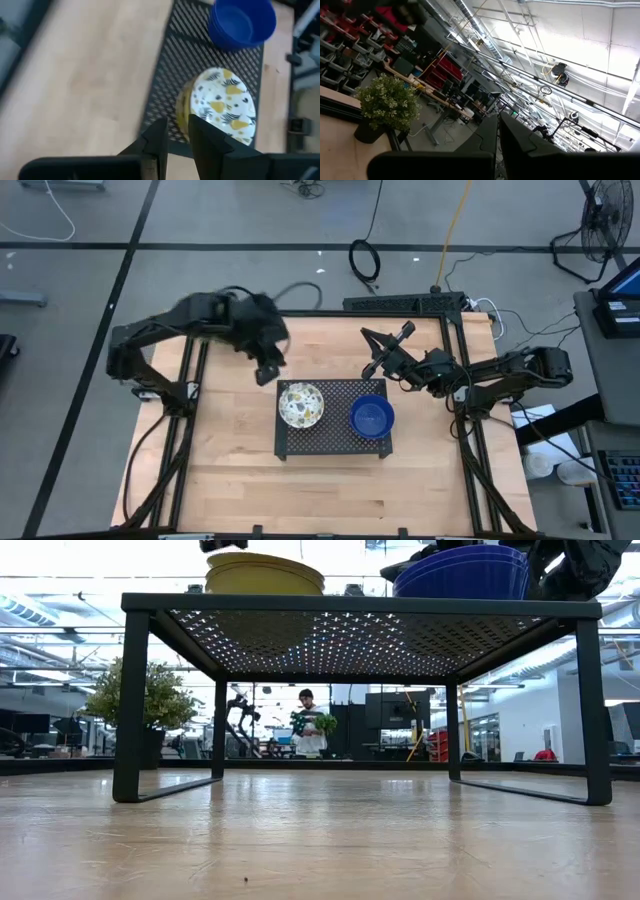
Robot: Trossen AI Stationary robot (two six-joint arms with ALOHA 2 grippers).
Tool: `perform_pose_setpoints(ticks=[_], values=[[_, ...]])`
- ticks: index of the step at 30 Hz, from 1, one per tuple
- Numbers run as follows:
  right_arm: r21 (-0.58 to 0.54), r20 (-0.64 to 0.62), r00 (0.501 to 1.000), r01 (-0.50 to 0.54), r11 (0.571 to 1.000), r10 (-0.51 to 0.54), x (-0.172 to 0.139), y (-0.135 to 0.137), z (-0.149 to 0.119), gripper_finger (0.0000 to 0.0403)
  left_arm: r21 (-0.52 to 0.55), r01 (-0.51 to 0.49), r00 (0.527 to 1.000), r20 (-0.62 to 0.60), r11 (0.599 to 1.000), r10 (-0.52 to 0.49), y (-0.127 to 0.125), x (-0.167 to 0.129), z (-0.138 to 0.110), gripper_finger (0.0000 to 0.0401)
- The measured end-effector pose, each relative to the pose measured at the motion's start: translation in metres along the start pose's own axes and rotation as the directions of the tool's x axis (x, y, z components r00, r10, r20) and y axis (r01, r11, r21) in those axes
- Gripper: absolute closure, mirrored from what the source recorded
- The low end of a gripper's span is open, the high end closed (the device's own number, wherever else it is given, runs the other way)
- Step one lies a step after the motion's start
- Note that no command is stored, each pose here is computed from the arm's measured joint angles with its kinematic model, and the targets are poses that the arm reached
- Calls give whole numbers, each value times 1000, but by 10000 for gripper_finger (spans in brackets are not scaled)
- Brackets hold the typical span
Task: Pick & Place Mini bowls
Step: Return to Home Position
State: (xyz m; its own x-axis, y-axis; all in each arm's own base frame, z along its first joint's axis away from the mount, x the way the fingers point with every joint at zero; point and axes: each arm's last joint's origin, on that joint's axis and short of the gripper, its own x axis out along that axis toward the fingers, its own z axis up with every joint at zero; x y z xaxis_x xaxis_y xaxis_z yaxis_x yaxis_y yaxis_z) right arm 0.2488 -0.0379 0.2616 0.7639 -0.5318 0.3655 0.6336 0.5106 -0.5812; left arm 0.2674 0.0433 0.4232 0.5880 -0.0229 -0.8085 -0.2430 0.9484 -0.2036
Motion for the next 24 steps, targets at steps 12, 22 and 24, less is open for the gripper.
perform_pose_setpoints(ticks=[12, 22, 24], values=[[-1, -1, 1000, -1, 1000, 1, 0, 0, 0, 394, 115, -104, 970, 232, 988, 75, -1, -80, -34, 325], [-4, -5, 1000, -6, 1000, 6, 0, 1, -1, 394, 177, -122, 912, 408, 977, 40, -1, -144, -79, 324], [-4, -5, 1000, -7, 1000, 7, 0, 1, -1, 394, 174, -132, 895, 445, 976, 42, 0, -156, -91, 325]])
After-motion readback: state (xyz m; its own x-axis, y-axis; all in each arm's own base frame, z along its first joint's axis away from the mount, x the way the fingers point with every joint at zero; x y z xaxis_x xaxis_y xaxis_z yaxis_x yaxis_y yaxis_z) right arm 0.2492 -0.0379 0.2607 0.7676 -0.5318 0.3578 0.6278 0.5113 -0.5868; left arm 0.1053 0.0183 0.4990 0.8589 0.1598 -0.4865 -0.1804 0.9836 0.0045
